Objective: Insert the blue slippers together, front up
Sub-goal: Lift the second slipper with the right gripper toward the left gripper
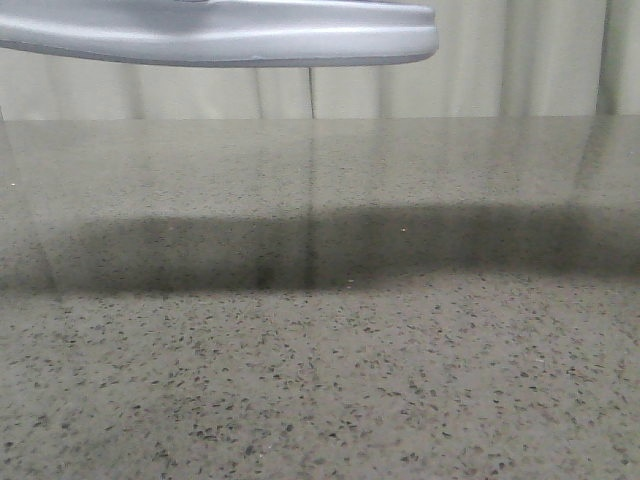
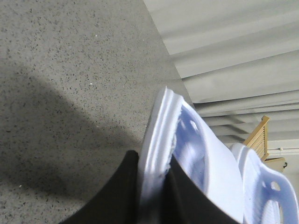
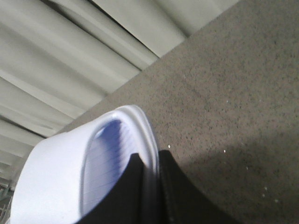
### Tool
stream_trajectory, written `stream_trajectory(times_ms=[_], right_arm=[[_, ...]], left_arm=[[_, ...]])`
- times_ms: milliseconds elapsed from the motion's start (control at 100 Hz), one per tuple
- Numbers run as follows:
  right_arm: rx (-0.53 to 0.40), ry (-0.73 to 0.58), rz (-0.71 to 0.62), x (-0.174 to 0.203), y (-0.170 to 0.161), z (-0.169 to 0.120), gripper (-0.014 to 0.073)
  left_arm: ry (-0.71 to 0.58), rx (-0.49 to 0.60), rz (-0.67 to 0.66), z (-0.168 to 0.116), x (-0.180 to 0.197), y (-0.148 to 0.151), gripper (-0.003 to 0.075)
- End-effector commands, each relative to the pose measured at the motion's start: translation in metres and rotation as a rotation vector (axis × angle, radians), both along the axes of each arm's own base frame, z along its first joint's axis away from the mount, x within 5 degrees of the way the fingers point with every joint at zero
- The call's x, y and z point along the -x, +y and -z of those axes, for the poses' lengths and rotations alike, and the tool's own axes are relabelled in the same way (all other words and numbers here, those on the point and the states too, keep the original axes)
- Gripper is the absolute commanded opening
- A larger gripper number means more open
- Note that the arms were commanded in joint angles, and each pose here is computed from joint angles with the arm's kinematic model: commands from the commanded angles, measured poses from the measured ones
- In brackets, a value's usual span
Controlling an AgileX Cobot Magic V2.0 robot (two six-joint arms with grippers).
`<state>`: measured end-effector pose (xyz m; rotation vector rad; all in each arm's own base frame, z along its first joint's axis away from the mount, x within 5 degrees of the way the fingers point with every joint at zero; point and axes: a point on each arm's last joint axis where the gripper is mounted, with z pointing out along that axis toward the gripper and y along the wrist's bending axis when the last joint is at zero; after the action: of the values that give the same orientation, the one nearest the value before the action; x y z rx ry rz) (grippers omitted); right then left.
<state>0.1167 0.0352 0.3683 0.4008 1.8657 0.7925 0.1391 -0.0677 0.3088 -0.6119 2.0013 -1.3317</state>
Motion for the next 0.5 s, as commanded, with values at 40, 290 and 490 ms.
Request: stream_trajectory(times_ms=[40, 290, 490], right_arm=[[-0.022, -0.047, -0.003, 0.0041, -0.0001, -0.0137, -0.0107], [-0.021, -0.028, -0.044, 0.0057, 0.0033, -0.0117, -0.0107], [-0.015, -0.038, -0.073, 0.0065, 0.0055, -0.0123, -0.0107]], left_arm=[[-0.014, 0.083, -0.012, -0.0126, -0.0009, -0.0016, 0.0016], [-0.001, 0.095, 0.025, -0.0126, 0.0016, -0.0043, 0.0016], [0.014, 0.125, 0.064, -0.0136, 0.0043, -0.0074, 0.0016]])
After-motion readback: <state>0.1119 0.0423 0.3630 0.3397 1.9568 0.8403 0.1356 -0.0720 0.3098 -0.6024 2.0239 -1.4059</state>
